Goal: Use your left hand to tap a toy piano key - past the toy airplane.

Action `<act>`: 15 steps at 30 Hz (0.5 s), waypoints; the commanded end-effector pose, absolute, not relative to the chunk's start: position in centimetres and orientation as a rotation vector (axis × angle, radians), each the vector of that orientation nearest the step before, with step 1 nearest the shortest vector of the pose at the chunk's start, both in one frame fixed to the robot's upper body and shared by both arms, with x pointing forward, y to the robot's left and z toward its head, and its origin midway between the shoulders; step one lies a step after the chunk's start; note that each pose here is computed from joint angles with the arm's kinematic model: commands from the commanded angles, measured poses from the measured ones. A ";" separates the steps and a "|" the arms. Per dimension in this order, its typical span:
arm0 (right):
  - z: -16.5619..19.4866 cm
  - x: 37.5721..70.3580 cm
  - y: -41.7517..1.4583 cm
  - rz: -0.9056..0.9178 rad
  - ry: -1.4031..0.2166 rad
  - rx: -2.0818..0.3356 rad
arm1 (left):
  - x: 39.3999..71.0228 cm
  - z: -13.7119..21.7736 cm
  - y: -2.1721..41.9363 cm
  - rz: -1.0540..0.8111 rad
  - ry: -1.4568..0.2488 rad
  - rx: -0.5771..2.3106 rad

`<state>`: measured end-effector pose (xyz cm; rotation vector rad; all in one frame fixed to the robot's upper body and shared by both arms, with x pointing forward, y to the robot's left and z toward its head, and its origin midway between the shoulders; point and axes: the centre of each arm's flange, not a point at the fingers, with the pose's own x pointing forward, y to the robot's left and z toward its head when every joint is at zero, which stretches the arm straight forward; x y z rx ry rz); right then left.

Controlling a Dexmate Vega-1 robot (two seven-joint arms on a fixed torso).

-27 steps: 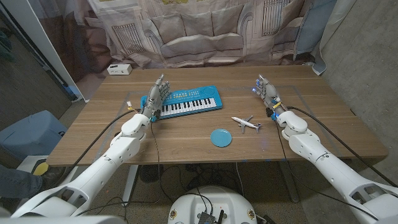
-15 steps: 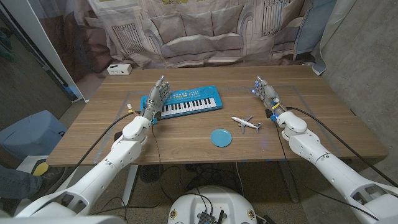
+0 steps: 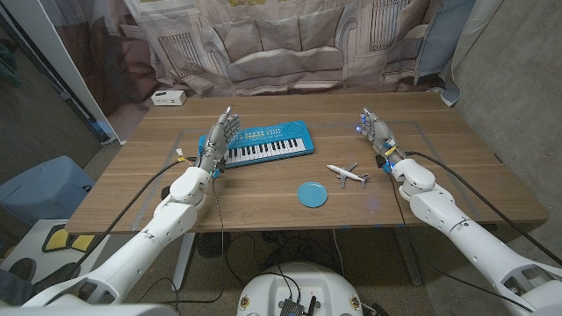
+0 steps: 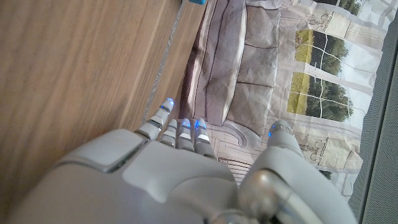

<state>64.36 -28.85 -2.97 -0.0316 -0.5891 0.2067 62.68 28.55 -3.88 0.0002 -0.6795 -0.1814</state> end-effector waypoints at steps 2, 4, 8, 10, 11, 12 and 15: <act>-2.8 63.5 -30.7 0.199 -0.600 -0.034 | 60.7 -3.3 27.4 -0.173 -0.767 0.098; -2.7 63.5 -31.1 0.198 -0.602 -0.042 | 60.4 -3.3 27.2 -0.150 -0.772 0.108; -2.6 63.5 -31.7 0.216 -0.604 -0.049 | 60.0 -3.6 26.6 -0.120 -0.799 0.104; -2.6 63.5 -31.8 0.224 -0.601 -0.050 | 59.7 -3.8 26.3 -0.114 -0.805 0.108; -2.7 63.5 -31.7 0.224 -0.603 -0.052 | 59.5 -3.8 26.1 -0.113 -0.810 0.109; -2.8 63.4 -31.7 0.220 -0.605 -0.049 | 59.3 -3.8 26.0 -0.117 -0.814 0.112; -3.0 63.0 -31.4 0.214 -0.610 -0.047 | 58.5 -3.7 25.8 -0.098 -0.828 0.131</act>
